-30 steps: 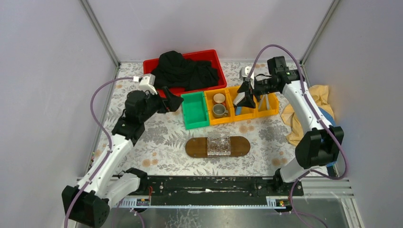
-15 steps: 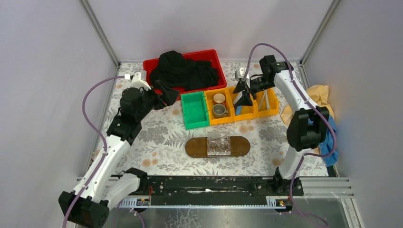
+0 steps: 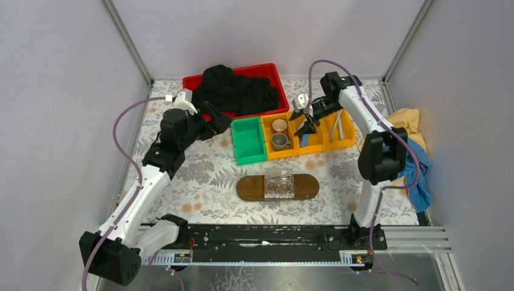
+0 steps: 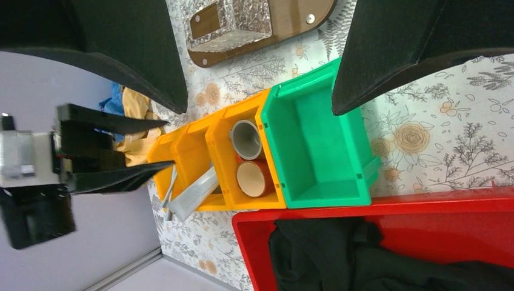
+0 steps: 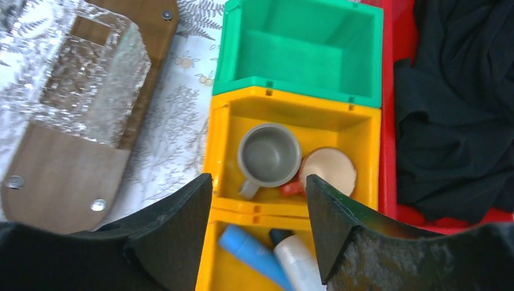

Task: Prepare toiletry sets of a toothbrush and toothpaste on the tray

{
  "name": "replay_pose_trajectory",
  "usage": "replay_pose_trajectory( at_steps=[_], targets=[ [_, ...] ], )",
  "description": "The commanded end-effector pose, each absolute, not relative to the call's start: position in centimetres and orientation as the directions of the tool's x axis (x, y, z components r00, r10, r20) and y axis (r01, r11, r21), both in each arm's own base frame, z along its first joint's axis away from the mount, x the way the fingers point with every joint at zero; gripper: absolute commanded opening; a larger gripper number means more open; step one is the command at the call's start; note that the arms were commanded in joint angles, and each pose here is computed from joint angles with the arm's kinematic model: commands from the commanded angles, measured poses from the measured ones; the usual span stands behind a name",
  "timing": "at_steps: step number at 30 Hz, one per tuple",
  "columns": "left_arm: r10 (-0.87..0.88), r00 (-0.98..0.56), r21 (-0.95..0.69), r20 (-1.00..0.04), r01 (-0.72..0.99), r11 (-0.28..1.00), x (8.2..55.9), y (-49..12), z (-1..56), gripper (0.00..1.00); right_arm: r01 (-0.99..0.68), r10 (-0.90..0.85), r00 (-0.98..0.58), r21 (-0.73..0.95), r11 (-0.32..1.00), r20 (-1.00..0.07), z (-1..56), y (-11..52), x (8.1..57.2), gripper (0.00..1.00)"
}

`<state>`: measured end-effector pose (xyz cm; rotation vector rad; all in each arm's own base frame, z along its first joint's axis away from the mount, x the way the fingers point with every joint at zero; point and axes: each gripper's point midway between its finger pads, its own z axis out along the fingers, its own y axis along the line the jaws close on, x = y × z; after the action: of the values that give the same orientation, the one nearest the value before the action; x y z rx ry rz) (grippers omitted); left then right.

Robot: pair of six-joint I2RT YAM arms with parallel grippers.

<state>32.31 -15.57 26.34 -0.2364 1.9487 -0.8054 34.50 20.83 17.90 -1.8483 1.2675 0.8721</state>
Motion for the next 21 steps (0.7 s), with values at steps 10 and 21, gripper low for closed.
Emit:
replay_pose_trajectory(
  at_steps=[10,21],
  targets=[
    [-0.569,-0.420,-0.682,-0.707,0.188,0.707,29.0,-14.4,29.0,0.95,-0.806,-0.439,0.528,-0.265,-0.530,-0.727,12.7,25.9,37.4,0.50],
    [-0.601,-0.415,-0.712,-0.683,0.197,0.674,28.2,-14.5,30.2,0.95,-0.778,-0.479,0.578,-0.268,-0.569,-0.661,9.9,27.4,38.5,0.44]
  ],
)
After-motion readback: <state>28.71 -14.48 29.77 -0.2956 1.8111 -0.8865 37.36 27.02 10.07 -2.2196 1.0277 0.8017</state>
